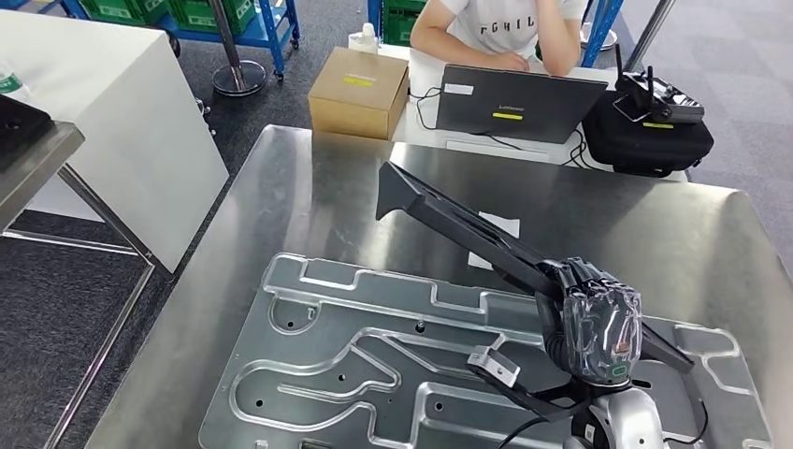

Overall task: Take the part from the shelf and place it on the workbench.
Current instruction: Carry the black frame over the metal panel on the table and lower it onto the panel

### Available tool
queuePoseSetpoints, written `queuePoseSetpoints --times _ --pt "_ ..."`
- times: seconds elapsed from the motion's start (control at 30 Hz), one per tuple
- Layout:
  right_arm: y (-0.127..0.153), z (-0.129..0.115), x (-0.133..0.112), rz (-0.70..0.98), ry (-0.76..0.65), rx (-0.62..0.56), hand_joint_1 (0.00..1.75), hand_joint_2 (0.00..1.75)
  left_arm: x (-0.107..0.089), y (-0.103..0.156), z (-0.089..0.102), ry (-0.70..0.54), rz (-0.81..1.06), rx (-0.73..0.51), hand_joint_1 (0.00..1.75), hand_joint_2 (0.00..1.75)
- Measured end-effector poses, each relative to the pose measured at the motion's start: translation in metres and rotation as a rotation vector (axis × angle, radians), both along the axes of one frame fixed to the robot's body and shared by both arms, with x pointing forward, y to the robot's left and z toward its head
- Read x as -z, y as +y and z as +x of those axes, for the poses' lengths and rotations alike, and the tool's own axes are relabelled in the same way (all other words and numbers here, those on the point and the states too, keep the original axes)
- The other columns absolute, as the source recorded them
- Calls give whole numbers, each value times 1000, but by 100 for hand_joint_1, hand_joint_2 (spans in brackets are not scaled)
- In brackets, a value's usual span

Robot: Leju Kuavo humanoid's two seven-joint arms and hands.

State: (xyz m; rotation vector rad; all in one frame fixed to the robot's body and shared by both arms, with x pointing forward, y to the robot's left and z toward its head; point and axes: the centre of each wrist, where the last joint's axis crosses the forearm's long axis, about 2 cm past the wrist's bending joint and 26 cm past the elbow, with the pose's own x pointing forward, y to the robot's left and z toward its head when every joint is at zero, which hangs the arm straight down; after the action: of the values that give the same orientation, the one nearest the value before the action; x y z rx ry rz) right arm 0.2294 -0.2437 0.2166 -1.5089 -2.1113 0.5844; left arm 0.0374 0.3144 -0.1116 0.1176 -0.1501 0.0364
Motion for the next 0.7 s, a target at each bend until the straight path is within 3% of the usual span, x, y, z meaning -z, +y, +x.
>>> queuePoseSetpoints --times 0.1,0.13,0.27,0.3,0.37,0.5,0.7 --pt "1 4 0 -28 20 1 175 175 0 0 0 -1 -4 4 0 175" --pt "6 16 -2 -70 52 -3 175 175 0 0 0 -4 -10 12 0 175" --pt "43 122 -13 -344 429 -17 175 175 -2 1 18 -47 -31 42 0 175" --pt "48 140 -13 -388 509 -10 175 175 -3 2 24 -59 -32 44 0 175" --pt "56 160 -14 -423 541 -8 175 175 -3 3 25 -63 -31 47 0 175" --pt "67 178 -22 -453 518 -9 175 175 -2 6 18 -48 -25 50 0 175" --pt "72 183 -11 -494 561 -14 175 175 -2 10 12 -37 -18 52 0 175"
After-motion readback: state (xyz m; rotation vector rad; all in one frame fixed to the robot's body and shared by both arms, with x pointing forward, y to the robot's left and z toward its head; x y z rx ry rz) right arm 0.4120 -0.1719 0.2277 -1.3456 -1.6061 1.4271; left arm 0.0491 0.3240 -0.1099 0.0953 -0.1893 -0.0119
